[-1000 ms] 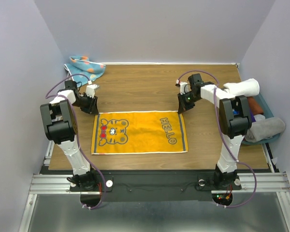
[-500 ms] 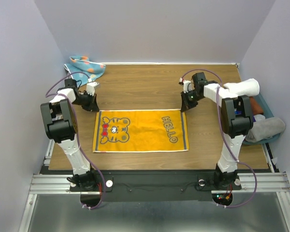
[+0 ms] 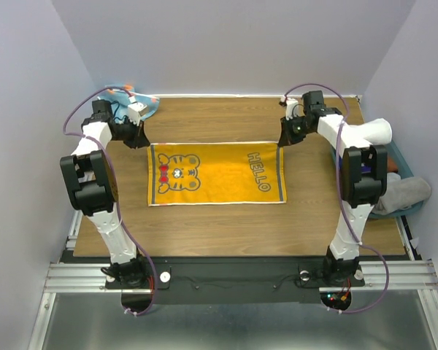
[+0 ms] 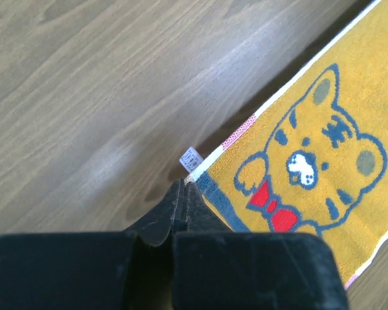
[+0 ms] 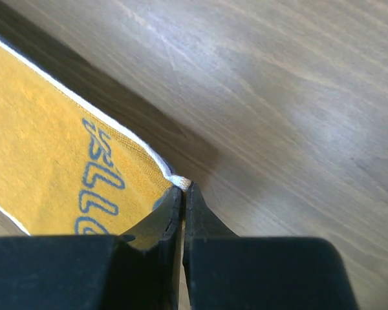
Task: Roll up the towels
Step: Fold the towel
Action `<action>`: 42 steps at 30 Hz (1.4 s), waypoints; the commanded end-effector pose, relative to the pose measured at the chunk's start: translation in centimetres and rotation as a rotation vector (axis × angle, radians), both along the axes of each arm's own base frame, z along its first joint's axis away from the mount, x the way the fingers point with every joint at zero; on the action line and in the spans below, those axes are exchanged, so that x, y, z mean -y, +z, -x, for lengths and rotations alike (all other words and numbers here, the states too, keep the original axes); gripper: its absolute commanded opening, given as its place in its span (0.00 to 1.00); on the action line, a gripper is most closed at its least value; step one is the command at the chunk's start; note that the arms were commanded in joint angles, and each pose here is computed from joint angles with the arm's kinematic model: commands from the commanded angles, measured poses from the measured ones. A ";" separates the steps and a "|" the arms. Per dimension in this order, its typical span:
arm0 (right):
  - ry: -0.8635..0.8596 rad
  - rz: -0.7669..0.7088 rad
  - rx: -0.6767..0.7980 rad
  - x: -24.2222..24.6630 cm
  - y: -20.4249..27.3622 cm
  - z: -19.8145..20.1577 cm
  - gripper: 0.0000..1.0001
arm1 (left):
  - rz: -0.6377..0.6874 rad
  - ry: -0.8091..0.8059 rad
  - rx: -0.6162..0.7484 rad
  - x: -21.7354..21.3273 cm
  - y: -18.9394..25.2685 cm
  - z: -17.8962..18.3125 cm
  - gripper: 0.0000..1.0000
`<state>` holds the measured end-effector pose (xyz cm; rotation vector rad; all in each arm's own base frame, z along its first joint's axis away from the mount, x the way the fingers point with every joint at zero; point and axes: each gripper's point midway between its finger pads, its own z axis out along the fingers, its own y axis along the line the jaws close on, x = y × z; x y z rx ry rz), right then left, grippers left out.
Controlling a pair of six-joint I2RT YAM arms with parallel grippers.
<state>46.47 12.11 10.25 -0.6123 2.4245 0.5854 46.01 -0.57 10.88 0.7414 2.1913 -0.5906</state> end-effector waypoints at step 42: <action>0.501 0.118 -0.022 -0.7 -3.2 17.8 0.40 | -0.291 -0.384 -0.006 0.8 -4.8 16.8 0.45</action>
